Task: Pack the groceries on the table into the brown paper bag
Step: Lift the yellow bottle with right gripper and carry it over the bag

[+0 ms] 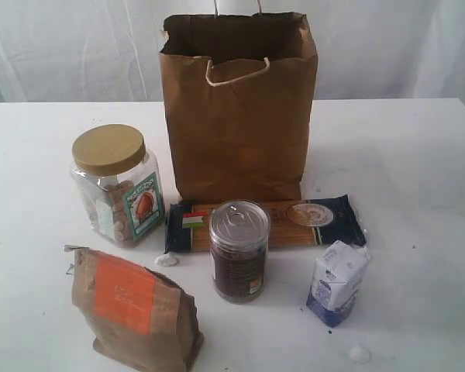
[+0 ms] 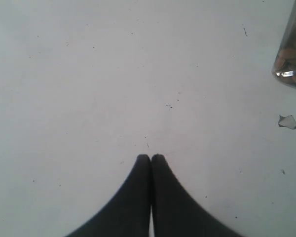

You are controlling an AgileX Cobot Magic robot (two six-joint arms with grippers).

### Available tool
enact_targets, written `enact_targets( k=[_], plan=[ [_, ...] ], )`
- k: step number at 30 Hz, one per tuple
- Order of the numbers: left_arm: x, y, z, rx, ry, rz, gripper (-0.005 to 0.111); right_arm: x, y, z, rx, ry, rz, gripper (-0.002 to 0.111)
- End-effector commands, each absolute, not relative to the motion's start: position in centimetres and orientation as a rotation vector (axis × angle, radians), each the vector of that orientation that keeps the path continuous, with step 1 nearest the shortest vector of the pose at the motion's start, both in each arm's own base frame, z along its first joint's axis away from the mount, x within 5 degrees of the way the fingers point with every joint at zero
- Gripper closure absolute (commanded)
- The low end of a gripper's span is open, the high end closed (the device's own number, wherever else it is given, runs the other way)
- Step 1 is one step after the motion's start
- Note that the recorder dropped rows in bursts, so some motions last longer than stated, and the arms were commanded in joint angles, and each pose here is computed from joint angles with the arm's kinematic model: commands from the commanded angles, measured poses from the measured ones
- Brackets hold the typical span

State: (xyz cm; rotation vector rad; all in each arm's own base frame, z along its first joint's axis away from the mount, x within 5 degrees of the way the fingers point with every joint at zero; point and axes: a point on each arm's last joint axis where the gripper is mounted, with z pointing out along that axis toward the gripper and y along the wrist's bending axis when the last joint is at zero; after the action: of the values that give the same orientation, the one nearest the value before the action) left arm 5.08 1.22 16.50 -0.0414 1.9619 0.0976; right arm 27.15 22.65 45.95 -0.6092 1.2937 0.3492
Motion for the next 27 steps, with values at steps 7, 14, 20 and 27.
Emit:
enact_targets(
  k=[7,14,20,27],
  plan=[
    [5.1,1.2,16.4,-0.034,1.958,0.098,0.107,30.3,23.5,43.5,-0.626,1.257,0.080,0.108],
    [5.1,1.2,16.4,-0.034,1.958,0.098,0.107,31.6,22.2,41.4,-0.383,1.406,0.052,0.108],
    [5.1,1.2,16.4,-0.034,1.958,0.098,0.107,33.0,21.2,39.9,-0.185,1.433,-0.085,0.108],
    [5.1,1.2,16.4,-0.034,1.958,0.098,0.107,34.2,22.5,37.2,-0.228,1.510,-0.065,0.108]
  ],
)
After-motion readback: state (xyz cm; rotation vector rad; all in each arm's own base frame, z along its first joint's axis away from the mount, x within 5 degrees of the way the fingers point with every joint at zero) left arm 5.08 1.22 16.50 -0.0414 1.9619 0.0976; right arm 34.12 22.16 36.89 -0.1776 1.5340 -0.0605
